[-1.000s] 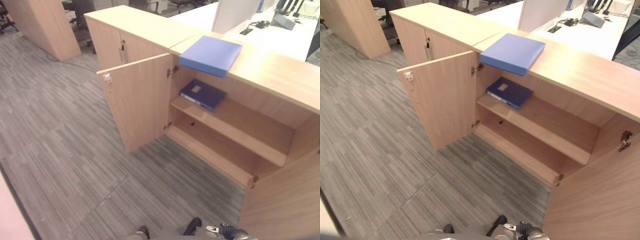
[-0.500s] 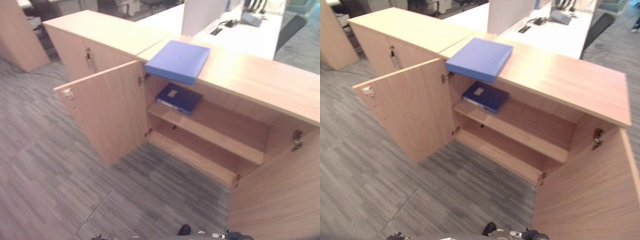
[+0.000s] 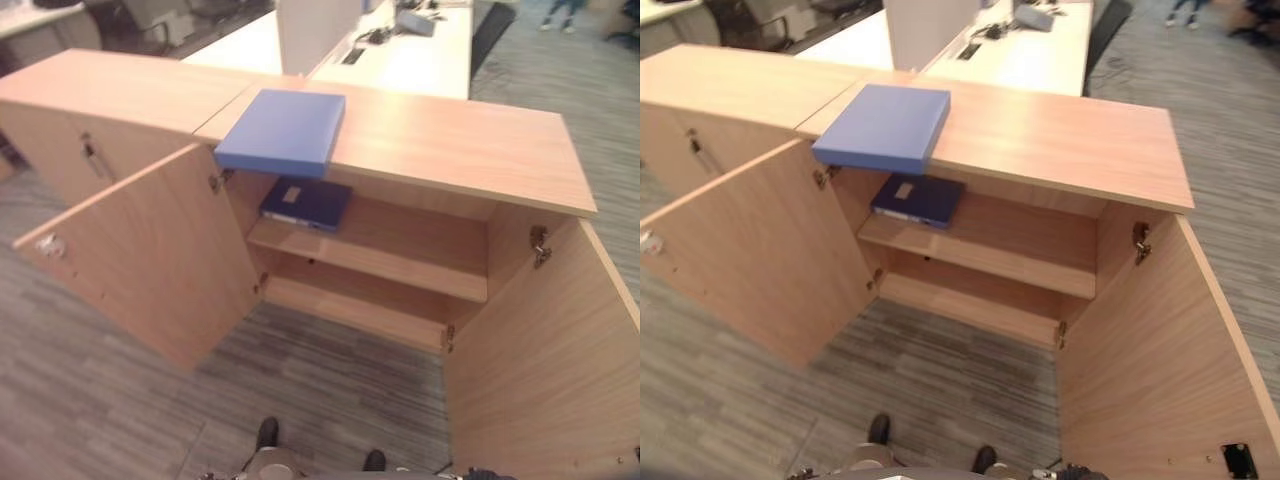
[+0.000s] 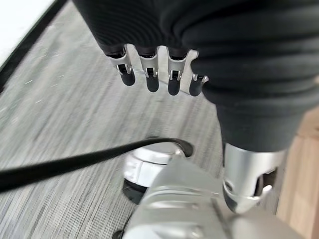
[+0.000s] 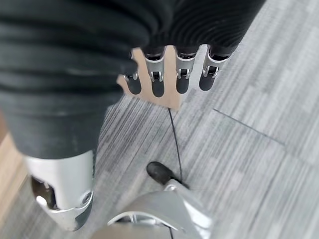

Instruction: Put the empty folder in the office cabinet

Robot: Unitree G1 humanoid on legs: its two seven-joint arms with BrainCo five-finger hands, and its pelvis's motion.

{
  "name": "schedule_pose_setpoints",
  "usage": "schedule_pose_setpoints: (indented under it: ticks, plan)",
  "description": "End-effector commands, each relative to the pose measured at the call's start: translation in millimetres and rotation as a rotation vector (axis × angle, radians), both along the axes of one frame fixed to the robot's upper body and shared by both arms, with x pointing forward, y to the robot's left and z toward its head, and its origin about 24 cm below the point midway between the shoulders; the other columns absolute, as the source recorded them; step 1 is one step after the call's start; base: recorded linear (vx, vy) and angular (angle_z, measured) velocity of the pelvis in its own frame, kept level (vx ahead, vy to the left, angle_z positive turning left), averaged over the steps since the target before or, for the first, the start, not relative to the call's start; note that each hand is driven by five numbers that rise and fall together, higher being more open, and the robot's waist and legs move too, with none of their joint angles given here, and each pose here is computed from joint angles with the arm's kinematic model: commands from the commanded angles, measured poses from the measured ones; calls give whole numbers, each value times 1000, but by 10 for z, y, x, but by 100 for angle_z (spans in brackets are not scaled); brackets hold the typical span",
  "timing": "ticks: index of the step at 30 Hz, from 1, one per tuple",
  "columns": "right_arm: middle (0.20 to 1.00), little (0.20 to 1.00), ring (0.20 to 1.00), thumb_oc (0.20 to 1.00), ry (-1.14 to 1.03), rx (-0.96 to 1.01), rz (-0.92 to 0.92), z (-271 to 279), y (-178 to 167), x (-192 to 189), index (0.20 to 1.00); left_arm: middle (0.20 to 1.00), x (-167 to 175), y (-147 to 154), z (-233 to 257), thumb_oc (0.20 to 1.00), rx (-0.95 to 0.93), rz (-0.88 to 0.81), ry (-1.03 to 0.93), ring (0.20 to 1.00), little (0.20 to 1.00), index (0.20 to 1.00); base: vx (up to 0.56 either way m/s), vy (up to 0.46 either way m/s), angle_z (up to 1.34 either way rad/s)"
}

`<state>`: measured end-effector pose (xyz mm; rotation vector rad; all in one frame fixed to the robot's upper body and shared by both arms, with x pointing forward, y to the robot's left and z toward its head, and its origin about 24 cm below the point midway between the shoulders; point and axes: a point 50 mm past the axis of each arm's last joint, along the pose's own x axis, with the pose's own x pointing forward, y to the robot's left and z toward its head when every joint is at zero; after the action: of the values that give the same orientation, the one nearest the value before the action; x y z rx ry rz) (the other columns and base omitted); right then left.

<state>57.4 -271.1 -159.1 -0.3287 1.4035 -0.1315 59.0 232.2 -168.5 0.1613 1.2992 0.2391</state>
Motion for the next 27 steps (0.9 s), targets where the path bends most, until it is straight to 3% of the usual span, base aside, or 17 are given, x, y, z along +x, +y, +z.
schedule_pose_setpoints:
  ticks: [1,15,27]
  plan:
    - [1000,1000,1000,1000,29,7,1,-12,50,51,1000,1000,237,59,60,1000,12,-88,-69,1000,1000,1000,73,199,-48]
    - [1000,1000,1000,1000,-34,61,34,-22,205,253,1000,1000,441,80,136,1000,-63,13,-198,1000,1000,1000,59,236,-32]
    - [1000,1000,1000,1000,-36,72,106,-28,302,348,1000,1000,612,-130,170,1000,-177,-9,-277,1000,1000,1000,79,-32,-13]
